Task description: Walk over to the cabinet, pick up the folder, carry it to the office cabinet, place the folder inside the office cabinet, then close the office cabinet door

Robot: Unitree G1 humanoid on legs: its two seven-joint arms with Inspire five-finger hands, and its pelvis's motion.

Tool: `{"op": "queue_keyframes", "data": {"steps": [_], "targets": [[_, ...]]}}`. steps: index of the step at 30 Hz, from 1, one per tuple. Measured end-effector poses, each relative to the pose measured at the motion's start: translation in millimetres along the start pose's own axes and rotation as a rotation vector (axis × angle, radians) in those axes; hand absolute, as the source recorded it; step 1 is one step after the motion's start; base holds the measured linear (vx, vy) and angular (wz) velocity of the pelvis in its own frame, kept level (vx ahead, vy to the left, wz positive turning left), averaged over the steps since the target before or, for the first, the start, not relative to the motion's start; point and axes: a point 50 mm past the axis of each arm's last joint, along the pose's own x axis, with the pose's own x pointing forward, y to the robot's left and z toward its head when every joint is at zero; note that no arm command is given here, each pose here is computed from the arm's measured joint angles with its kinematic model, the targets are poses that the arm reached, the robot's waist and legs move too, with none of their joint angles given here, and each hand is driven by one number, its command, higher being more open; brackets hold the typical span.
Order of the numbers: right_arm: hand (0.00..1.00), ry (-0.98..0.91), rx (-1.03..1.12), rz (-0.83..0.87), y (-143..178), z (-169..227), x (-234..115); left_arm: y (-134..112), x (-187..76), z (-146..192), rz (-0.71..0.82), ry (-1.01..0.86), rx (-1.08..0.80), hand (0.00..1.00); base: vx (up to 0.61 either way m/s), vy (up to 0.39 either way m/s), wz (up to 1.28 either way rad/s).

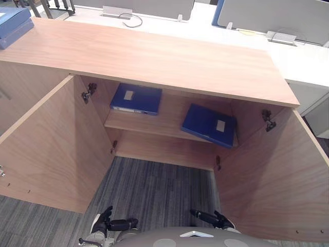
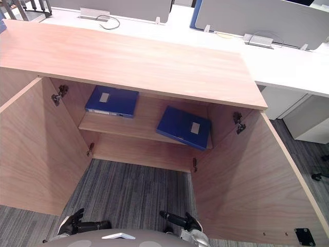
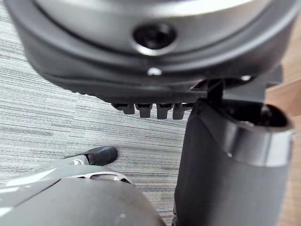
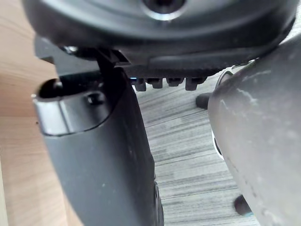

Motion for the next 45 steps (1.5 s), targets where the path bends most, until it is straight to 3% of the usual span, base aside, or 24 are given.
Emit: {"op": "queue_keyframes", "data": {"steps": [10, 20, 24, 31, 38, 45], "targets": [[1.0, -0.06, -0.006, -0.023, -7.8, 18.9, 1.3, -8.7, 2.2, 15.8, -0.033, -0.056, 0.045, 1.0, -0.04, 0.098, -0.38], [1.0, -0.102, 0.167, -0.004, -5.1, 29.8, 1.3, -6.7, -0.7, 45.0, -0.013, -0.167, 0.043, 1.0, 0.15, -0.139, 0.32], [1.0, -0.177, 0.15, -0.049, -25.9, 54.6, 0.6, -42.4, -12.2, 80.9, -0.13, -0.334, -0.105, 1.0, 0.45, -0.419, 1.16], [1.0, -0.245, 0.132, -0.044, -25.5, 78.4, 0.4, -54.6, -13.7, 77.3, -0.126, -0.31, -0.213, 1.0, 0.28, -0.295, 0.58], [1.0, -0.315, 0.137, -0.061, -23.1, 100.2, -2.2, -50.6, -15.0, 81.7, -0.077, -0.344, -0.238, 1.0, 0.01, 0.111, 0.49], [1.0, -0.307, 0.127, -0.008, -0.6, 95.8, -0.8, -36.6, -12.4, 83.3, -0.002, -0.348, -0.246, 1.0, 0.07, 0.112, 0.26]]}}
